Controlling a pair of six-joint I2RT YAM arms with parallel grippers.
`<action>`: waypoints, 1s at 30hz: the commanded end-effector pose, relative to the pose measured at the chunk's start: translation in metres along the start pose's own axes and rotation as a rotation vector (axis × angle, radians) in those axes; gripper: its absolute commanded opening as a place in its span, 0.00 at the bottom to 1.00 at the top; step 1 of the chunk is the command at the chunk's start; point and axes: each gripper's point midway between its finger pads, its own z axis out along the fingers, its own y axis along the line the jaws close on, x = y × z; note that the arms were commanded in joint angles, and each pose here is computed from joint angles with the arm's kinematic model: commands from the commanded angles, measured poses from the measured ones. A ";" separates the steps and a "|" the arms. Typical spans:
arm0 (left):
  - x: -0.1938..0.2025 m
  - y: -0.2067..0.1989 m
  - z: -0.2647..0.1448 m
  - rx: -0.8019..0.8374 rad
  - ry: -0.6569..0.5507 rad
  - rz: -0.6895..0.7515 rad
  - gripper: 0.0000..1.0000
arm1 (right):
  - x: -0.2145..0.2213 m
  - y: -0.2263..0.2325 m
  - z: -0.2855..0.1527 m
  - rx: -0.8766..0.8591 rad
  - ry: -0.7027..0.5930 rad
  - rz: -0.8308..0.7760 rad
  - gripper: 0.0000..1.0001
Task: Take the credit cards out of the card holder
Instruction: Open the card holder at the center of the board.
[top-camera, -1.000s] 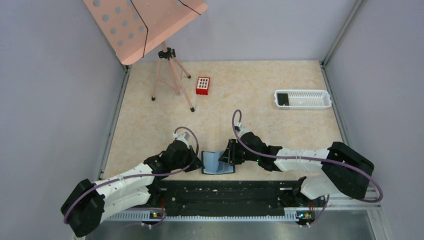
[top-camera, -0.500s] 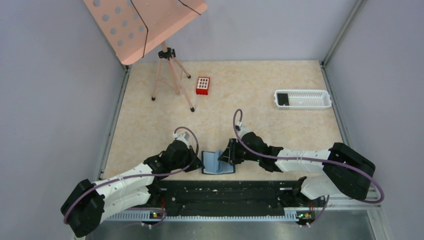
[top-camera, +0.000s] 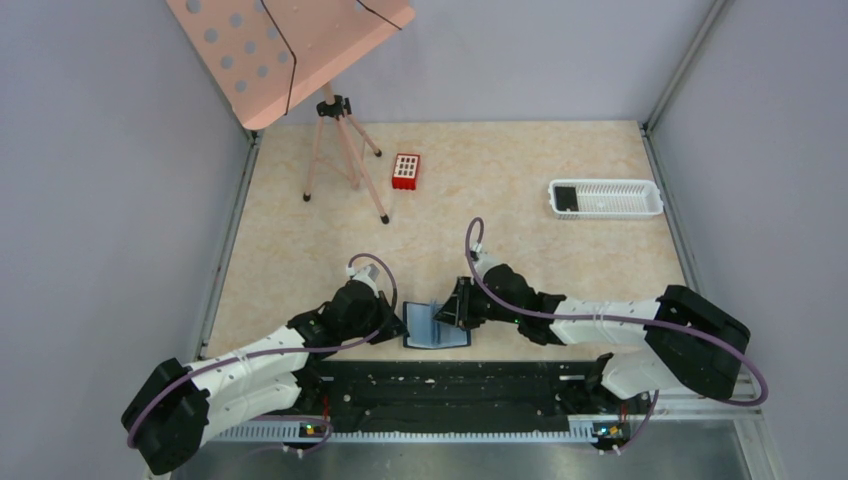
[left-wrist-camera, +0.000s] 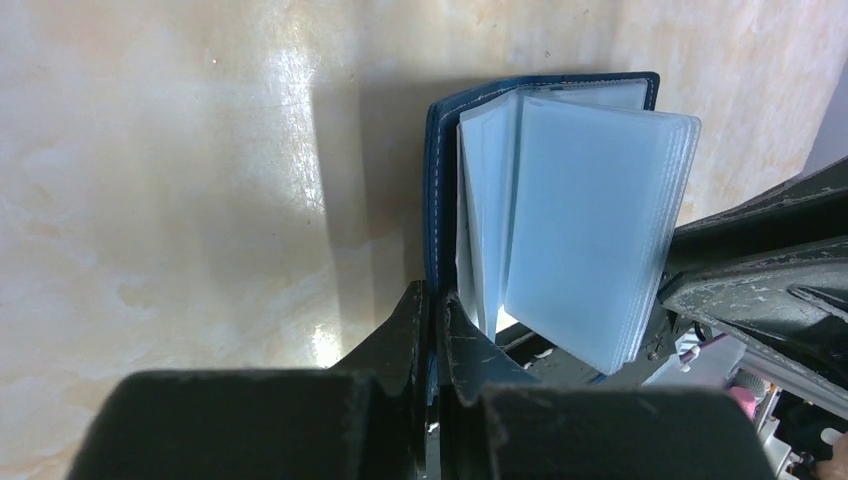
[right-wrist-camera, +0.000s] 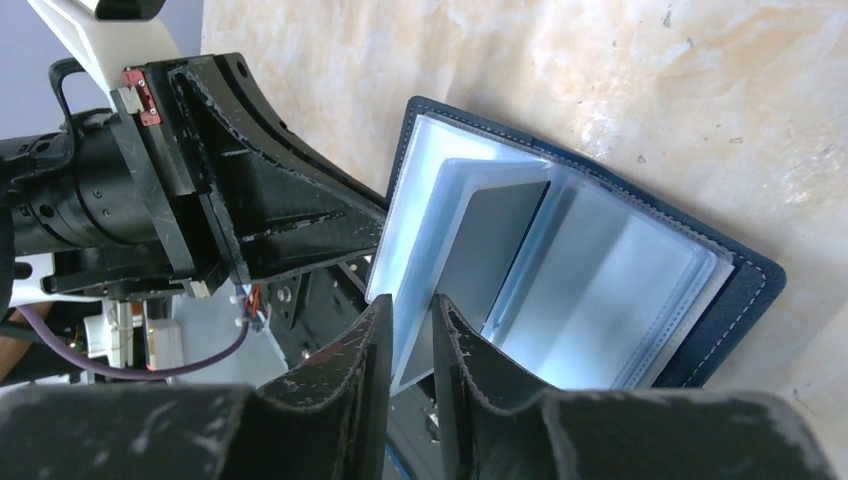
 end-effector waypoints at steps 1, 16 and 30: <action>-0.002 -0.006 0.000 0.032 -0.010 -0.001 0.05 | -0.003 0.016 0.004 -0.058 -0.010 -0.017 0.19; -0.008 -0.010 -0.007 0.019 -0.032 0.006 0.29 | 0.002 0.005 0.008 -0.007 0.005 -0.012 0.12; -0.031 -0.009 -0.029 -0.041 -0.144 -0.001 0.51 | 0.001 0.006 0.007 -0.010 0.004 -0.021 0.01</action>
